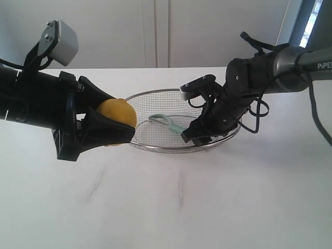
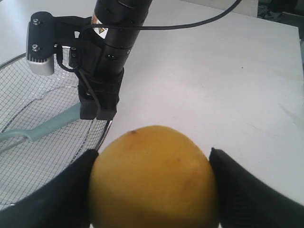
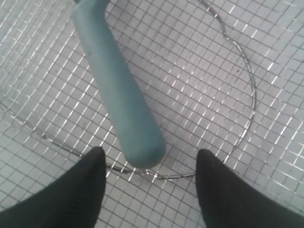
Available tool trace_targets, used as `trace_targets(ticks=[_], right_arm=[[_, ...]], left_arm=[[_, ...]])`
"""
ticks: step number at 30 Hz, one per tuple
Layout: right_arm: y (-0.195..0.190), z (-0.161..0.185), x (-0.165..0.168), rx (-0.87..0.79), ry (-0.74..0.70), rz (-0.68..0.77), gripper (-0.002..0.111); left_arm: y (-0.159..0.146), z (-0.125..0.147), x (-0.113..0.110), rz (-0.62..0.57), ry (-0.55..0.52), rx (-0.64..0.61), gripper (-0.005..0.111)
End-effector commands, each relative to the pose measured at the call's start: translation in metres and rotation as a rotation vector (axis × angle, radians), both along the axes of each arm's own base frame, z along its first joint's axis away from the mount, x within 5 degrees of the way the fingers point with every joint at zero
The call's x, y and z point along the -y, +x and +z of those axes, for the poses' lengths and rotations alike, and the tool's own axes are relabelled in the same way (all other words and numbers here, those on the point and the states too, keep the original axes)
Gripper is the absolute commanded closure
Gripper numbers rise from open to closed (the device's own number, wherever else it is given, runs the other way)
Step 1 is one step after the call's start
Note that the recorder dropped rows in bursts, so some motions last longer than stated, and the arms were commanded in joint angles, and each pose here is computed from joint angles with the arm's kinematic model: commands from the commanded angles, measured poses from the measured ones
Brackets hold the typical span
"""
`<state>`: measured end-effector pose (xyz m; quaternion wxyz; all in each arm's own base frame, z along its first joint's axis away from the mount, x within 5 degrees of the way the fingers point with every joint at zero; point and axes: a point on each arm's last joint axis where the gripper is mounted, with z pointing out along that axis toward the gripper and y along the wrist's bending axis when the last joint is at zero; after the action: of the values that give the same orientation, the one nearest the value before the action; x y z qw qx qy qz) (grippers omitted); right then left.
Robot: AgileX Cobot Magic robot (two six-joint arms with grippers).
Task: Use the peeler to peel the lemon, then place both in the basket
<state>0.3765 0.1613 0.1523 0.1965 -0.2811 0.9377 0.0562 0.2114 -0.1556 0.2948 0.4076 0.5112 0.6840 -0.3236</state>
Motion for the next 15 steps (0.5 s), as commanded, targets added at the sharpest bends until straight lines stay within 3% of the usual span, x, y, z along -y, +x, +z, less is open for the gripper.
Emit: trace_targets(ticks=[1,15], right_arm=[[0.0,0.007,0.0,0.008,0.01,-0.007,0.054],[-0.02,0.087,0.007,0.138,0.072,0.0,0.054]], left_arm=[[-0.002,0.004,0.002,-0.01,-0.034,-0.014,0.107],[-0.002,0.004,0.002,-0.011,-0.034,-0.014,0.107]])
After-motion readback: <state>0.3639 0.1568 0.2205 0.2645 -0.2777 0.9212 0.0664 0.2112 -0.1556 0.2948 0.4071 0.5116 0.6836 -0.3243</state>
